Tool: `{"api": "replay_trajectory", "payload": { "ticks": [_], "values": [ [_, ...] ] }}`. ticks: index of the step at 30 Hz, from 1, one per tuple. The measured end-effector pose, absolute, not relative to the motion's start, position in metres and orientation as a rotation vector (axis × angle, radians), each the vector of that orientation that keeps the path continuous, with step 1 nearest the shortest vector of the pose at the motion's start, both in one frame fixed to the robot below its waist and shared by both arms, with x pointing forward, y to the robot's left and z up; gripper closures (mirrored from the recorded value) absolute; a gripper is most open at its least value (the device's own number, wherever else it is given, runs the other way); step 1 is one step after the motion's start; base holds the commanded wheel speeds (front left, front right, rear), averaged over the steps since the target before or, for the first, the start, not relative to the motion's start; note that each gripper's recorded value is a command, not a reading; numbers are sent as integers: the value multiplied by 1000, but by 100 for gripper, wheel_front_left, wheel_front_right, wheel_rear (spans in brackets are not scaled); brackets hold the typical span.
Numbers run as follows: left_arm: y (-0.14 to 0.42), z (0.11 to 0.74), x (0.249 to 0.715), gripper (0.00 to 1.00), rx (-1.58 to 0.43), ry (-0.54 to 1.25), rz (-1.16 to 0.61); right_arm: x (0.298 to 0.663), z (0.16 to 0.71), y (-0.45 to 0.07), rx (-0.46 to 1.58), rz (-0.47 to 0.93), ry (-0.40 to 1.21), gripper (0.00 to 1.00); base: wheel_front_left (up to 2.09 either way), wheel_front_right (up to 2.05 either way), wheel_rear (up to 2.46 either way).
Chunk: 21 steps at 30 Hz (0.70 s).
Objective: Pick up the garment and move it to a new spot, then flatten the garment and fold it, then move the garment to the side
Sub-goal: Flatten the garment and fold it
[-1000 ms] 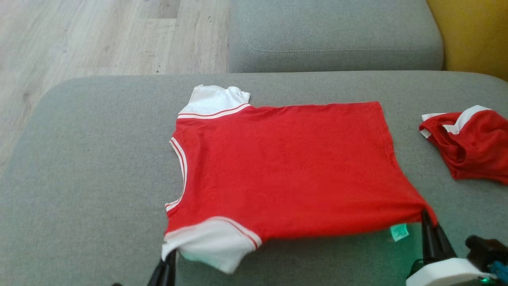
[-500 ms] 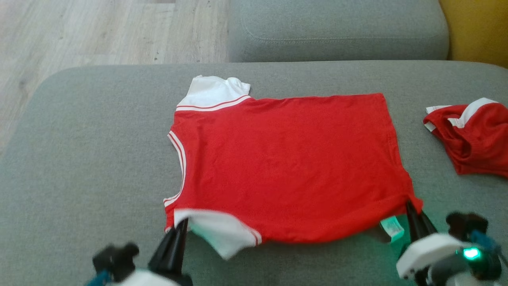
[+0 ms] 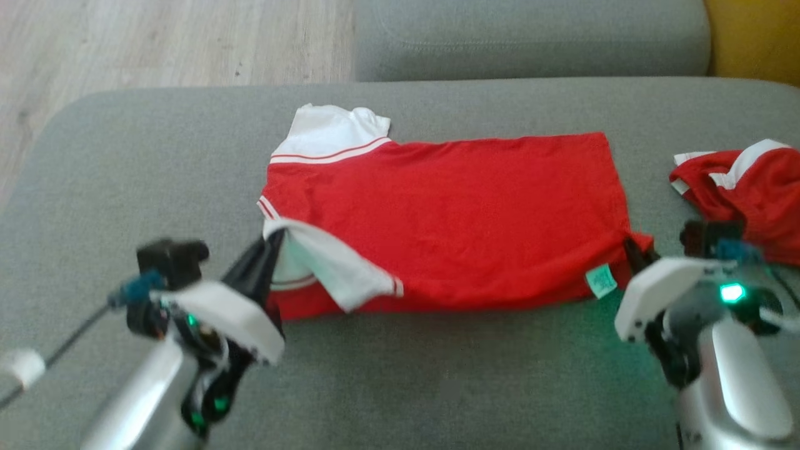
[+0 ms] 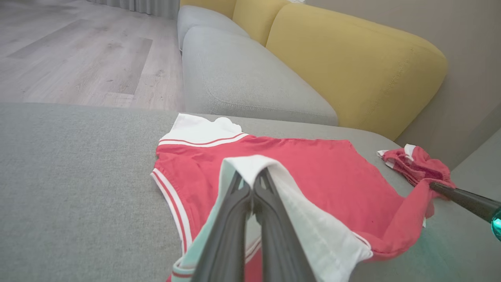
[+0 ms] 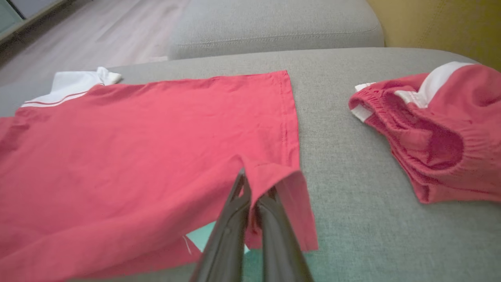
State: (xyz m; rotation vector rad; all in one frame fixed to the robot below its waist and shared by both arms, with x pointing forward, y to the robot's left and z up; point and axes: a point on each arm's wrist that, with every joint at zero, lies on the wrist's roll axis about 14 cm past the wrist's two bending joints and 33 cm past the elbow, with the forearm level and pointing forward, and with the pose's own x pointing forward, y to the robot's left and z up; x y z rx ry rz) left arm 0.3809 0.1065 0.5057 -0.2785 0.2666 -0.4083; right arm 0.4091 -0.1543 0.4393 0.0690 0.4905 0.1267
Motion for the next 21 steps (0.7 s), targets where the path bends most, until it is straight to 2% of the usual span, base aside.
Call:
{"api": "replay_trajectory", "payload": {
  "ticks": [9,19,20,21],
  "values": [
    [116,487,436,100,-230,368,-381,445,426,-159,28,110,623,100,0,0,0],
    [110,458,463,100,-232,441,-368,452,398,-163,28,98,712,100,0,0,0],
    [111,457,464,100,-232,439,-364,455,400,-164,31,96,697,98,0,0,0],
    [112,457,465,82,-230,435,-359,458,403,-165,32,91,673,66,0,0,0]
  ]
}}
